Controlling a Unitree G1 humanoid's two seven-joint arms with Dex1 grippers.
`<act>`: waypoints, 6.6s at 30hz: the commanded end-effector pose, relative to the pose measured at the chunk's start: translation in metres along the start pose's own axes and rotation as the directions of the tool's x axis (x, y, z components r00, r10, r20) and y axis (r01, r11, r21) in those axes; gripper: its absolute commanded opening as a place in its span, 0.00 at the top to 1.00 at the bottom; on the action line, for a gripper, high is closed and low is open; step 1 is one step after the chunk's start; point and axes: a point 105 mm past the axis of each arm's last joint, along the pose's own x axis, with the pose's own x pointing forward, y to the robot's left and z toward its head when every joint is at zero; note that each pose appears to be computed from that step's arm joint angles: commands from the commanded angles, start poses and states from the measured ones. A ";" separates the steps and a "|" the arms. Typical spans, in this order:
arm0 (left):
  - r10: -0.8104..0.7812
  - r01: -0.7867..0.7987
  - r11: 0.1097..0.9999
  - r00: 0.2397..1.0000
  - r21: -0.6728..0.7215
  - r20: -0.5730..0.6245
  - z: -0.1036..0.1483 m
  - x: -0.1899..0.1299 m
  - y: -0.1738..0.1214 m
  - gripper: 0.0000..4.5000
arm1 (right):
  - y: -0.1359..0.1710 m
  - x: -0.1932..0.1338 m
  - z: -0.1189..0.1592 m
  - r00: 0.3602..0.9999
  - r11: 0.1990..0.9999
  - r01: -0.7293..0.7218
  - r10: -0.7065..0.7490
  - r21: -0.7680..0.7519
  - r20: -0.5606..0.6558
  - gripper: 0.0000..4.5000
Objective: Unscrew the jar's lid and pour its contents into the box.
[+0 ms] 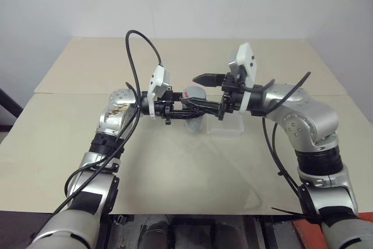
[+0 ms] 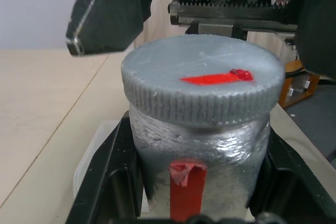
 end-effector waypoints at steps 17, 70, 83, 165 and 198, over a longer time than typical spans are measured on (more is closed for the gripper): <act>-0.065 0.060 0.994 0.997 0.093 0.049 0.027 0.000 -0.001 0.54 | 0.010 -0.008 0.004 0.978 0.977 -0.204 0.207 -0.054 0.040 0.39; 0.087 -0.088 0.995 0.996 0.055 0.028 0.011 -0.023 0.012 0.54 | -0.019 0.038 0.010 0.980 0.977 0.196 -0.197 -0.083 -0.003 0.00; 0.089 -0.089 0.995 0.996 0.050 0.006 0.010 -0.033 0.010 0.54 | -0.043 -0.011 0.001 0.960 0.958 0.275 -0.278 -0.084 -0.028 0.00; 0.085 -0.086 0.994 0.996 0.061 0.010 0.013 -0.028 0.018 0.54 | -0.047 -0.045 0.005 0.954 0.948 0.298 -0.298 -0.111 0.014 0.00; 0.092 -0.094 0.993 0.995 0.075 0.022 0.016 -0.023 0.022 0.54 | -0.037 0.017 0.022 0.971 0.960 0.239 -0.237 -0.144 0.031 0.00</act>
